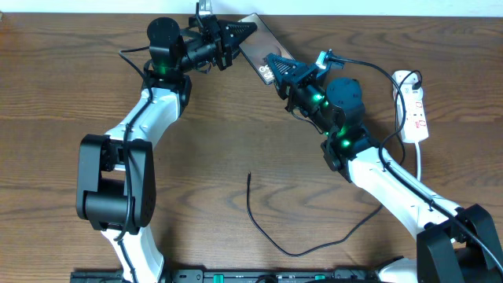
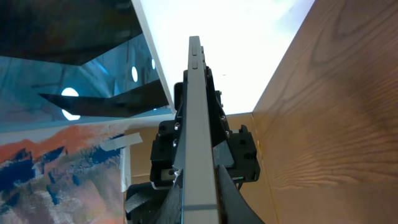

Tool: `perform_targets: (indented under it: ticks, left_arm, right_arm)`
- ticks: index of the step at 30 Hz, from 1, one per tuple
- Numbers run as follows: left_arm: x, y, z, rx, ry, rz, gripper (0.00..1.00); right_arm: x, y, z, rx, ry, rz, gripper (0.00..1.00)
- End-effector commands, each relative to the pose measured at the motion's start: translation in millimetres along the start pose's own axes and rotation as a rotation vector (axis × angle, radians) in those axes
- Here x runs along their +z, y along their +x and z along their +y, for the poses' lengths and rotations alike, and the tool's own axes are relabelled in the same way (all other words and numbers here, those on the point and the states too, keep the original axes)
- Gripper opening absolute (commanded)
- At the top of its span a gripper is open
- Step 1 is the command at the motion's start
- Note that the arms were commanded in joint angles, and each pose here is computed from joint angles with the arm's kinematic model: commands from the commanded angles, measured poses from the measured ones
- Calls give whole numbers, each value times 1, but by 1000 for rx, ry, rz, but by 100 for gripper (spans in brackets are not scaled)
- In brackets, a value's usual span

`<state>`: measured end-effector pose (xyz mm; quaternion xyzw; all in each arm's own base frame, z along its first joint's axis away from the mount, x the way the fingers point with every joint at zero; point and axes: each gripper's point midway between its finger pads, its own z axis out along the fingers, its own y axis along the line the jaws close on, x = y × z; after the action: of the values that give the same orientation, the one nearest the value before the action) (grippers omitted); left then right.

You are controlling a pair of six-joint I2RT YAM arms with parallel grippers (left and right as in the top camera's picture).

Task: Plug charger to phone and switch on socket
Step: 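Hold the phone upright with the right gripper and regrasp with the left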

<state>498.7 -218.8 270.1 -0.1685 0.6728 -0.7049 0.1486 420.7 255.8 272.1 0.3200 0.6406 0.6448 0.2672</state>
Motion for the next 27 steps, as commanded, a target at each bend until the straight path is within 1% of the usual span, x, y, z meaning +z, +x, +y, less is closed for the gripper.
perform_targets:
  ticks: [1, 14, 15, 16, 17, 18, 20, 21, 22, 27]
  left_arm:
    - [2, -1, -12, 57, 21, -4, 7]
    - [2, -1, -10, 48, 15, -5, 7]
    - [2, -1, -10, 48, 15, -5, 7]
    - [2, -1, -10, 48, 15, -5, 8]
    - [2, -1, -10, 48, 15, -5, 8]
    - [2, -1, -10, 47, 15, -5, 7]
    - [1, -2, -10, 47, 15, -7, 7]
    - [1, -2, -10, 47, 15, -7, 7]
    - [0, -3, -10, 48, 15, -9, 7]
    - [-8, -12, -11, 49, 15, -32, 7]
  right_arm:
    - [0, 23, 11, -36, -17, 88, 1]
    - [0, 24, 11, -42, -18, 91, 1]
    - [0, 24, 11, -42, -18, 91, 2]
    - [0, 24, 11, -42, -18, 91, 8]
    - [0, 24, 11, -42, -18, 91, 18]
    - [0, 24, 11, -42, -18, 91, 32]
    - [0, 24, 11, -42, -18, 91, 75]
    - [0, 24, 11, -42, -18, 91, 91]
    - [0, 24, 11, -42, -18, 91, 99]
    - [0, 23, 11, -42, -17, 89, 99]
